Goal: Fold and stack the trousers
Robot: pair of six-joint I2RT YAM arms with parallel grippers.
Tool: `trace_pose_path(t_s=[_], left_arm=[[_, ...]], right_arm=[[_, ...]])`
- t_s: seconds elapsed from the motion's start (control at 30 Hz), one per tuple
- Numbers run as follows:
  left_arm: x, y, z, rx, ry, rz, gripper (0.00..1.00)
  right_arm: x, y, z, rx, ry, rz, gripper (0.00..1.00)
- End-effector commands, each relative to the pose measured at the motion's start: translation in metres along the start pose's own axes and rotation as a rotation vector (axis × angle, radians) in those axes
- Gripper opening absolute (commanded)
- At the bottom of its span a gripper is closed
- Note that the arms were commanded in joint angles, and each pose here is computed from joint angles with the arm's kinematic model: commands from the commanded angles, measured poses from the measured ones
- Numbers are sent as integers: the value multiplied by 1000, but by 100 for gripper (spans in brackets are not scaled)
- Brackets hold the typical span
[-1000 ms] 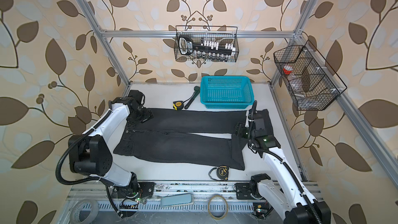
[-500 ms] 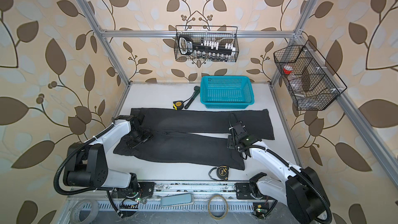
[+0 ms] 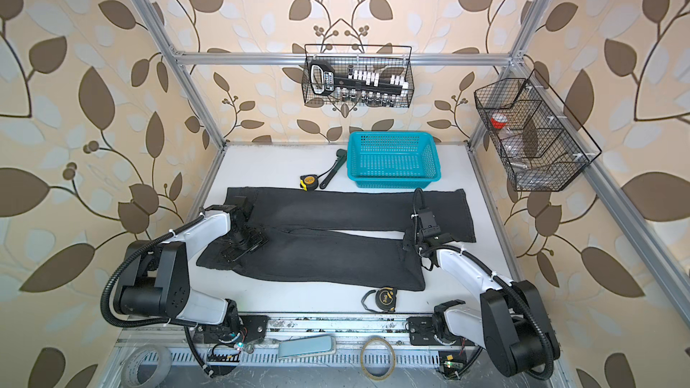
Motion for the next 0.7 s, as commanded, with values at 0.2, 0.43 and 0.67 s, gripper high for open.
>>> trace_pose_path(t_s=[0.2,0.43,0.67], left_arm=[[-7,3,3,24,51,7,89],[-11,8,2,35,61,15,89],[-11,14,-1,34,55,9,89]], right_arm=[[48,24,-52,-215,-116,-172,14],[80,15,-122,-665,-263,-361,14],[95,-14,-158,-830,-470,-424,13]])
Point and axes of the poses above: each gripper's point midway between its finger pads, its own x axis back along the fingers, its own z axis along the line the jaws close on, y = z × x, the point moved 3 cm from there along x, back along the fingers, and after that the axes turned 10 degrees about -x, right-handed, at the moved point
